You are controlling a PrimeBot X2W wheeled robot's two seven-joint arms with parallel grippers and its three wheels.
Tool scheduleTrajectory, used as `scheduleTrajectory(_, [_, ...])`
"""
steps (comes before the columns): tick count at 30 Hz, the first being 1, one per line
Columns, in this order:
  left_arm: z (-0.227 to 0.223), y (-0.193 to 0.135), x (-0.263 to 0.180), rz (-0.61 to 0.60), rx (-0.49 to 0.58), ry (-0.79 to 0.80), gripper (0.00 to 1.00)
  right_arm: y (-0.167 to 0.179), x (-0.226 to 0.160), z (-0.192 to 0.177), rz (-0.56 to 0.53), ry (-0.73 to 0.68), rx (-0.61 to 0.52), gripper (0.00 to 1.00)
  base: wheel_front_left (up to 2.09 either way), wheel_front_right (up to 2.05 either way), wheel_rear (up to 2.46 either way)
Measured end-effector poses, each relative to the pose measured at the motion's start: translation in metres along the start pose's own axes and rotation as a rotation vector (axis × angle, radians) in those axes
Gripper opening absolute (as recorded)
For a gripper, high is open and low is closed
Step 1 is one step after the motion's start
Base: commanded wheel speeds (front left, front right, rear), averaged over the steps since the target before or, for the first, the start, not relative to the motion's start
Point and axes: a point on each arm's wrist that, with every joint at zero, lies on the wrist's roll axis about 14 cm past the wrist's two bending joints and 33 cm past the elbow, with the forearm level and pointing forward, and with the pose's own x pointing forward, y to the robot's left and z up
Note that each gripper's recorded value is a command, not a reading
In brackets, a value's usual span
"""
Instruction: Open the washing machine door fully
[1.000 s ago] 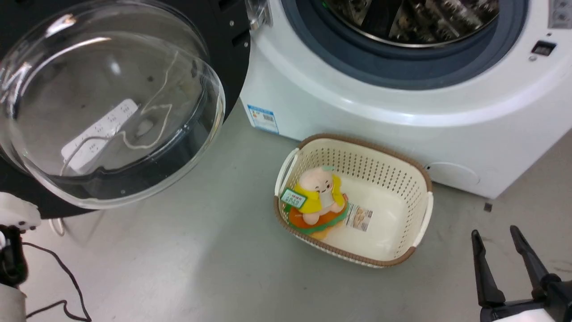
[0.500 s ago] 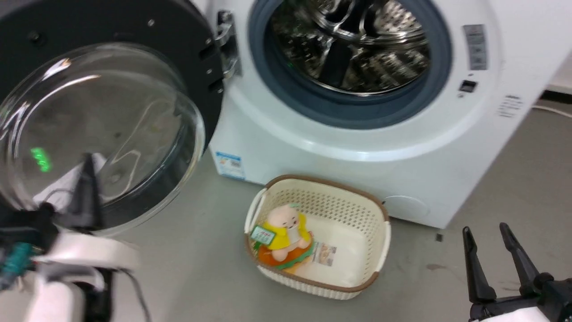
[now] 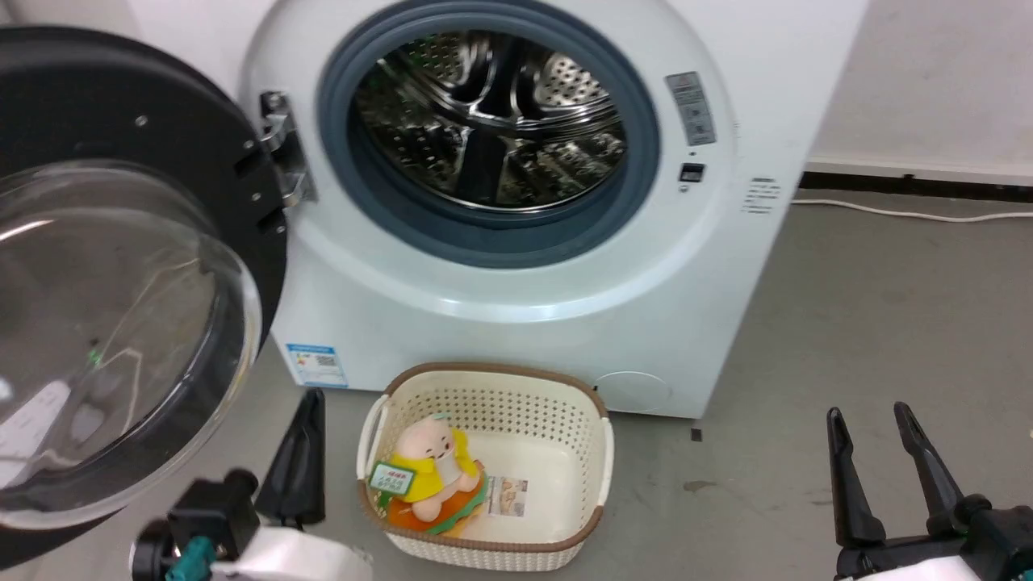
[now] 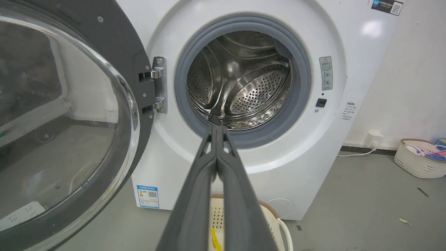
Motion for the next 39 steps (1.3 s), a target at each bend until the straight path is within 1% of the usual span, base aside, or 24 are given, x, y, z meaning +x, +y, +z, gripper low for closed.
scheduleTrajectory(6, [-0.026, -0.023, -0.011, -0.043, -0.027, 0.056, 0.0, -0.013, -0.018, 0.001, -0.047, 0.009, -0.003, 1.0, 0.0, 0.0, 0.0])
scheduleTrajectory(7, [-0.03, -0.027, -0.013, -0.052, -0.024, 0.066, 0.34, -0.014, -0.02, 0.0, -0.053, 0.012, -0.004, 1.0, 0.0, 0.0, 0.0])
scheduleTrajectory(8, [-0.035, -0.031, -0.015, -0.056, -0.022, 0.079, 0.97, -0.015, -0.022, -0.001, -0.058, 0.018, -0.004, 1.0, 0.0, 0.0, 0.0])
scheduleTrajectory(9, [-0.039, -0.033, -0.016, -0.06, -0.023, 0.09, 1.0, -0.016, -0.024, -0.003, -0.06, 0.025, -0.003, 1.0, 0.0, 0.0, 0.0])
scheduleTrajectory(15, [-0.056, -0.04, -0.023, -0.071, -0.005, 0.141, 1.0, -0.017, -0.029, -0.01, -0.068, 0.048, 0.001, 1.0, 0.0, 0.0, 0.0])
scheduleTrajectory(20, [-0.06, -0.041, -0.025, -0.069, 0.003, 0.149, 1.0, -0.016, -0.031, -0.013, -0.067, 0.058, 0.01, 1.0, 0.0, 0.0, 0.0])
scheduleTrajectory(39, [-0.052, -0.038, -0.023, -0.059, 0.034, 0.117, 1.0, -0.014, -0.029, -0.017, -0.06, 0.07, 0.023, 1.0, 0.0, 0.0, 0.0])
